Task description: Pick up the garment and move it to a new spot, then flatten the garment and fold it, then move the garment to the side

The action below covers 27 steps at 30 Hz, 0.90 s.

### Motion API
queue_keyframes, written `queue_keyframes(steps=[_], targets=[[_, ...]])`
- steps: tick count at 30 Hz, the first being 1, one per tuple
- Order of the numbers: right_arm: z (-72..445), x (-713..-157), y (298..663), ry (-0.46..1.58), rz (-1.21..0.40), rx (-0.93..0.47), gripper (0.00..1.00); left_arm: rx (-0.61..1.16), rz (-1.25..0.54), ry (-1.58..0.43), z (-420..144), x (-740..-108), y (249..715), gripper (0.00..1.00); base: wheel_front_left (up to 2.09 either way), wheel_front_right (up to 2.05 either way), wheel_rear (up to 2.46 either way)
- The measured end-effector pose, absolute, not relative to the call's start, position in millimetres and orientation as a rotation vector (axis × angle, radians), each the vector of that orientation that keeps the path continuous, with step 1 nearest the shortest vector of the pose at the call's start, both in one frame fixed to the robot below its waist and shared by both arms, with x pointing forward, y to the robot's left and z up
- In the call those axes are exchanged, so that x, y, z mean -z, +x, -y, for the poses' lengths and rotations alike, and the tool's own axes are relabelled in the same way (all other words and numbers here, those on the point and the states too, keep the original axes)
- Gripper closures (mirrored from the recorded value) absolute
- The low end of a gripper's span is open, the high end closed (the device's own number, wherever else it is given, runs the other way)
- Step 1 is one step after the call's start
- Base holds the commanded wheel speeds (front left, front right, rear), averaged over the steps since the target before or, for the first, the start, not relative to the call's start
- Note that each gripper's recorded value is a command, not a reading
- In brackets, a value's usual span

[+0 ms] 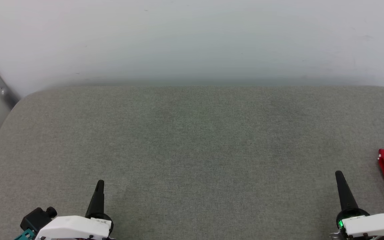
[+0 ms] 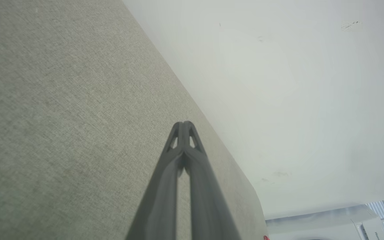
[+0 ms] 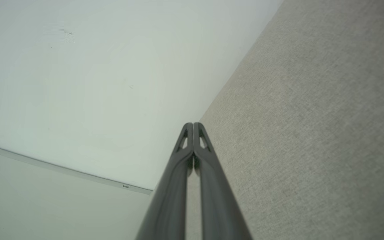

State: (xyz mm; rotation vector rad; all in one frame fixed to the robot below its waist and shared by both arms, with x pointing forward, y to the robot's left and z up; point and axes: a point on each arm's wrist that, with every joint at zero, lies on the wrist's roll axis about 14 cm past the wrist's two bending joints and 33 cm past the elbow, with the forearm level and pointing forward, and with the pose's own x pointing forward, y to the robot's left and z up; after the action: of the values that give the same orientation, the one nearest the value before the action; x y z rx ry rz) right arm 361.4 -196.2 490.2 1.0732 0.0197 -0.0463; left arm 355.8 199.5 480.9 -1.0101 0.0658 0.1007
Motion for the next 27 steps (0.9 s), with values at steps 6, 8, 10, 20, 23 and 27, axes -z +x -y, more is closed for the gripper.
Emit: queue_keyframes(steps=[6,8,10,20,23,27], targets=[[196,-492,365,1.133,-0.019,0.043,1.0,-0.093,-0.062,-1.077,-199,-483,360,1.0,0.0,0.0,0.0],[197,-492,366,1.151,-0.02,0.046,1.0,-0.091,-0.063,-1.098,-199,-484,361,1.0,0.0,0.0,0.0],[197,-492,367,1.17,-0.021,0.044,1.0,-0.092,-0.064,-1.12,-199,-483,361,1.0,0.0,0.0,0.0],[197,-494,371,1.261,-0.022,0.041,1.0,-0.079,-0.056,-1.22,-200,-487,367,1.0,0.0,0.0,0.0],[197,-495,373,1.285,-0.022,0.038,1.0,-0.077,-0.055,-1.25,-200,-487,368,1.0,0.0,0.0,0.0],[198,-495,374,1.318,-0.023,0.037,1.0,-0.065,-0.047,-1.285,-200,-491,372,1.0,0.0,0.0,0.0]])
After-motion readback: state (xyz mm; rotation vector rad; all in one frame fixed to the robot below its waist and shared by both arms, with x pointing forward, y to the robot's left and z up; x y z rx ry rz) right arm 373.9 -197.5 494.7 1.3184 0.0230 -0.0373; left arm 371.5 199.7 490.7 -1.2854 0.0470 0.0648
